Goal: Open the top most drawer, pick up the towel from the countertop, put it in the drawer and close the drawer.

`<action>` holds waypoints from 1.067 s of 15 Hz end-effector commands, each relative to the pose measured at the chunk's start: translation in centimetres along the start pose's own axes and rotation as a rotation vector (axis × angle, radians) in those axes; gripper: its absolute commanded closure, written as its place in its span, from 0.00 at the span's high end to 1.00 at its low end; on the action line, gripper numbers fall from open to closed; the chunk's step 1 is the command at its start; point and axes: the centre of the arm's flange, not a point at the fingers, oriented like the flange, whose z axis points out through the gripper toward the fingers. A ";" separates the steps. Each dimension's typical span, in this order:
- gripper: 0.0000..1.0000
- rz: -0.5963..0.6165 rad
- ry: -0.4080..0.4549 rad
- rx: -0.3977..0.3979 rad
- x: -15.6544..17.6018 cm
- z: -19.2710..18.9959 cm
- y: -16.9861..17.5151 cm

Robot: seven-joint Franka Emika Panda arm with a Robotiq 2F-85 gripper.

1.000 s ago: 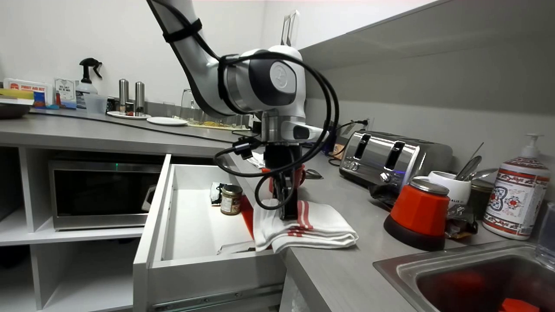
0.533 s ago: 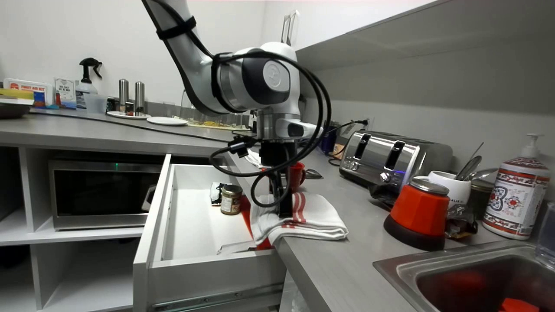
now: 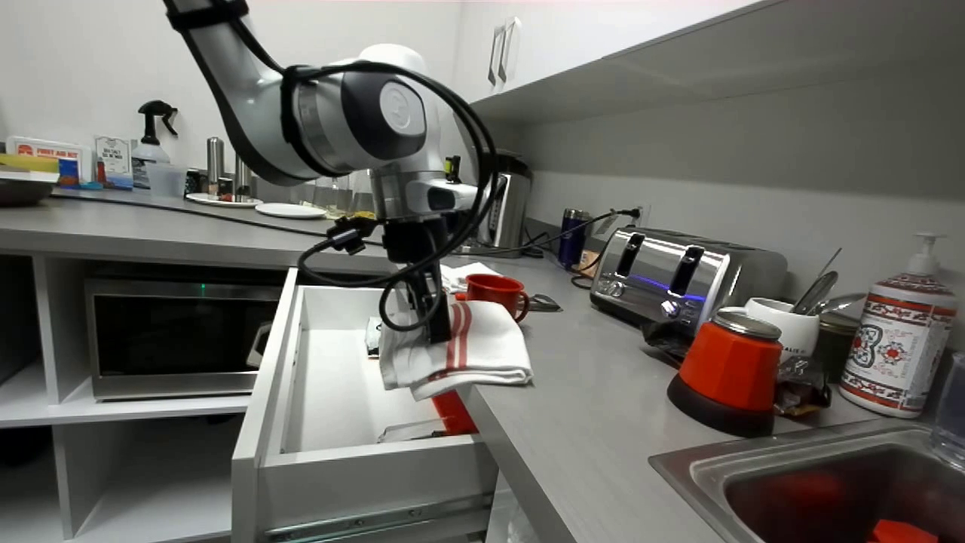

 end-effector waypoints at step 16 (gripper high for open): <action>0.00 -0.263 0.092 -0.002 -11.3 -6.6 -8.0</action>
